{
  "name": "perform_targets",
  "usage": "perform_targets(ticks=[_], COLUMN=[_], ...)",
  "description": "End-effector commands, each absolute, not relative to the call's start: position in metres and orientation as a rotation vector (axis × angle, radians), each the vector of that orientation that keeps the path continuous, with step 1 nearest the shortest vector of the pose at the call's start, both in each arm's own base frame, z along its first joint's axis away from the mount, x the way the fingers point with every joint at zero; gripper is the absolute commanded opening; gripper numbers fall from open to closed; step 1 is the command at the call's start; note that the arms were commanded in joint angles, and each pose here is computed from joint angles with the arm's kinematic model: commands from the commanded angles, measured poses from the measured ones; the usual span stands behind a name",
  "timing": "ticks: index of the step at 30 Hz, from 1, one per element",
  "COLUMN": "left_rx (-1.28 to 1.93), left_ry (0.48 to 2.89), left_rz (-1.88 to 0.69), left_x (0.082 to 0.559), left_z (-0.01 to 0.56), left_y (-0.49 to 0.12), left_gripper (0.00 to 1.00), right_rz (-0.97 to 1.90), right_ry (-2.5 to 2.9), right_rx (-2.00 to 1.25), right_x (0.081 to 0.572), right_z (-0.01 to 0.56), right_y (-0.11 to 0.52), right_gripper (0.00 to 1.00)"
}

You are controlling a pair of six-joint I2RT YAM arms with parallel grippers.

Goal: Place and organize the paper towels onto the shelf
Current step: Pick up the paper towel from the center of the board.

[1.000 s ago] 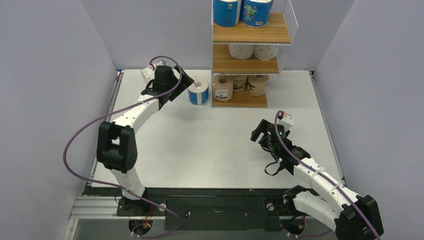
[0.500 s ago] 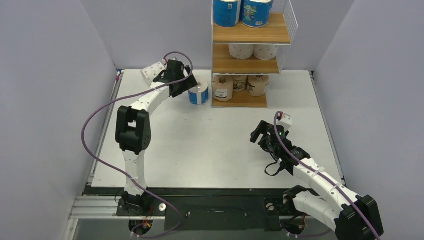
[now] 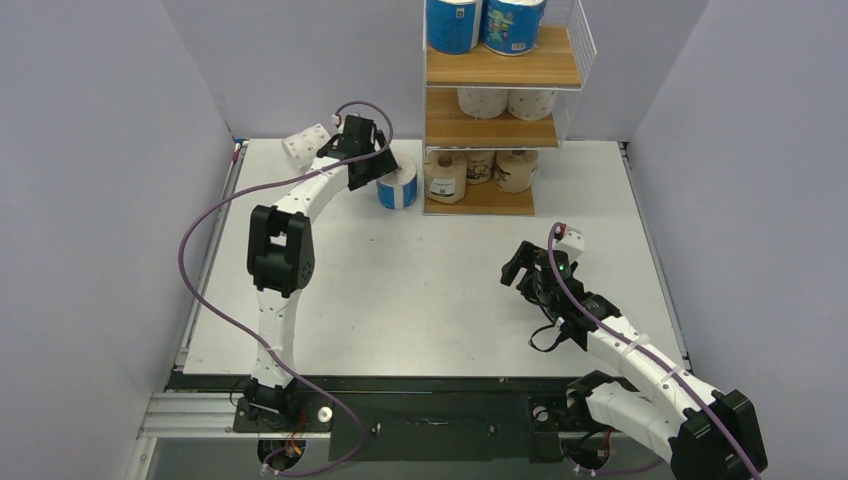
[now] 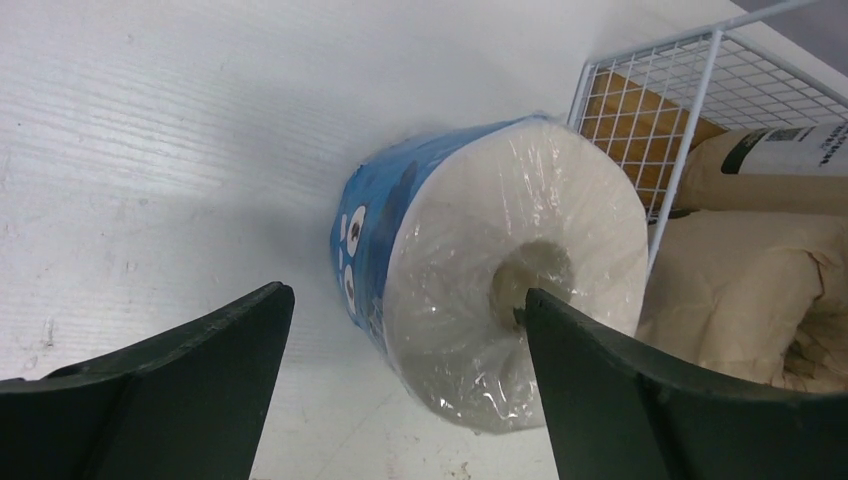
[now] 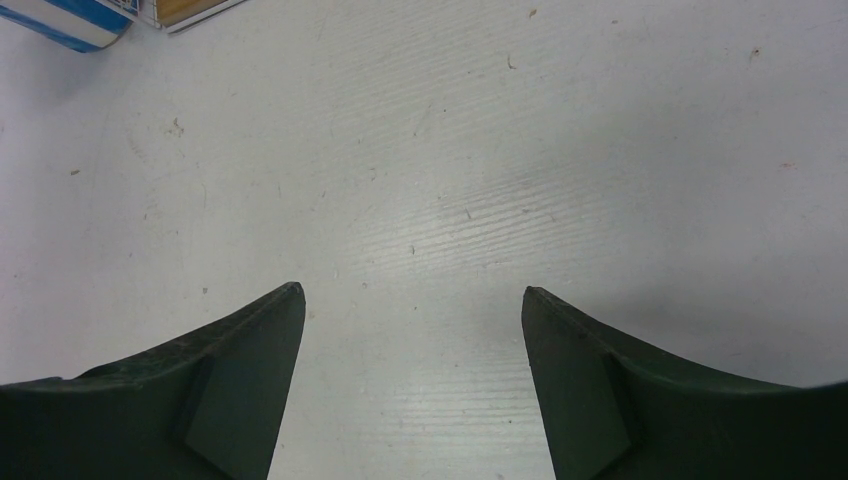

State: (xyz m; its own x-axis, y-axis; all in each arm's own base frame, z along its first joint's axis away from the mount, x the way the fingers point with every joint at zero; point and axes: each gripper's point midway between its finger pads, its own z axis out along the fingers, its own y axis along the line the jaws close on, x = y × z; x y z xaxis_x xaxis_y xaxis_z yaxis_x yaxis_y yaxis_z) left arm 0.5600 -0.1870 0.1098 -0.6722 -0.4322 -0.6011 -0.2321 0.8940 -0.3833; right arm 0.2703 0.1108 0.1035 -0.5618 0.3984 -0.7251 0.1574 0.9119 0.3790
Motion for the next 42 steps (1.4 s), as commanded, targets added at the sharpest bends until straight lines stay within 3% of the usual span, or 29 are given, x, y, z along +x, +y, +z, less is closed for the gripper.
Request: perform_targets(ticks=[1, 12, 22, 29, 42], left_rx=[-0.464, -0.439, -0.426, -0.428, -0.337], left_ry=[2.298, 2.343, 2.293, 2.239, 2.277], left_rz=[-0.327, -0.306, -0.334, -0.368, -0.480], left_x=[0.576, 0.569, 0.553, 0.525, 0.411], left_z=[0.121, 0.099, 0.124, 0.150, 0.156], left_y=[-0.189, -0.196, -0.189, -0.180, -0.188], left_gripper=[0.81, 0.58, 0.36, 0.31, 0.32], right_rz=[0.355, 0.343, 0.345, 0.346, 0.386], right_ry=[2.115, 2.108, 2.101, 2.084, 2.095], right_rx=[0.397, 0.402, 0.407, 0.411, 0.373], right_x=[0.277, 0.277, 0.278, 0.277, 0.280], right_z=[0.115, 0.117, 0.122, 0.129, 0.133], right_y=[0.110, 0.107, 0.107, 0.105, 0.117], right_gripper=[0.75, 0.74, 0.74, 0.73, 0.72])
